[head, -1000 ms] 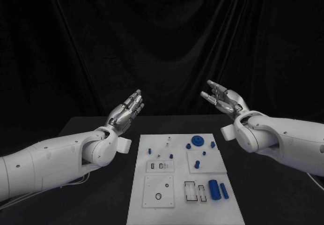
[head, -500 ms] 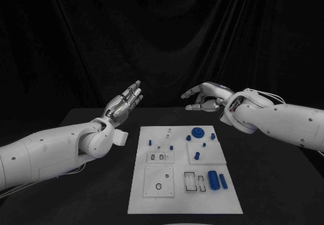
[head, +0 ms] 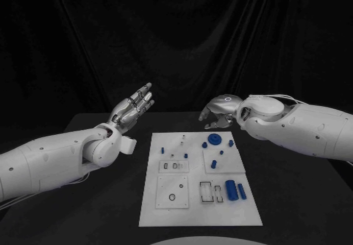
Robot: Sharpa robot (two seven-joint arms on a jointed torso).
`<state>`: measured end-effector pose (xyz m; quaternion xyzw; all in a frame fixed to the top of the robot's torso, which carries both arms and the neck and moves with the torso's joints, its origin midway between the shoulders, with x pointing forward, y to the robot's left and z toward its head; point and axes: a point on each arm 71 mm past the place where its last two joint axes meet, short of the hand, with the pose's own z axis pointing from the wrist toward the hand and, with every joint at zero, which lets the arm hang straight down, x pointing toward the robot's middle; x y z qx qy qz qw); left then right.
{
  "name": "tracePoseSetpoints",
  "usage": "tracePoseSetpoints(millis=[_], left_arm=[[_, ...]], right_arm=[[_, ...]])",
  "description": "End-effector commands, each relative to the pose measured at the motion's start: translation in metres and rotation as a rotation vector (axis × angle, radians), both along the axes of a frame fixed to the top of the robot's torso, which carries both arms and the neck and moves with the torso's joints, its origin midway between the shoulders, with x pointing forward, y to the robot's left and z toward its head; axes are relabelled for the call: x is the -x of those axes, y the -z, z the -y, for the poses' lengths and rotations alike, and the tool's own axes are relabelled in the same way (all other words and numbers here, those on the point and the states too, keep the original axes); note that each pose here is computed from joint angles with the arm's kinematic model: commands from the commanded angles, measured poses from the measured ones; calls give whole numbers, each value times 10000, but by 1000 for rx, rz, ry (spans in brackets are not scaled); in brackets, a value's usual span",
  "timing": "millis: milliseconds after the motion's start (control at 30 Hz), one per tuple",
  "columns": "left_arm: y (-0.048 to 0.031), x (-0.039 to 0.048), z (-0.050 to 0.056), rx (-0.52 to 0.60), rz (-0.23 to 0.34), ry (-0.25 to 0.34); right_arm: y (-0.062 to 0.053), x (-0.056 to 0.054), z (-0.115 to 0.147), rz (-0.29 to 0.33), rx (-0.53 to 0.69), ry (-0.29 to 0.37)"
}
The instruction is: Assemble the parts on the task board
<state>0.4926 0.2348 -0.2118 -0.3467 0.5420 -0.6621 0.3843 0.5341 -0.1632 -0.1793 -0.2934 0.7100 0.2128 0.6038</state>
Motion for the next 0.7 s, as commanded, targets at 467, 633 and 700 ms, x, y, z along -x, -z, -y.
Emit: tracePoseSetpoints(millis=[467,633,700], left_arm=[[2,1,36,11,17,36],[11,-2,28,11,15,37],[16,-2,26,11,13,37]], right_arm=[[356,-5,55,-33,117,93],[430,7,55,-28,103,85],[449,10,53,-28,100,83]])
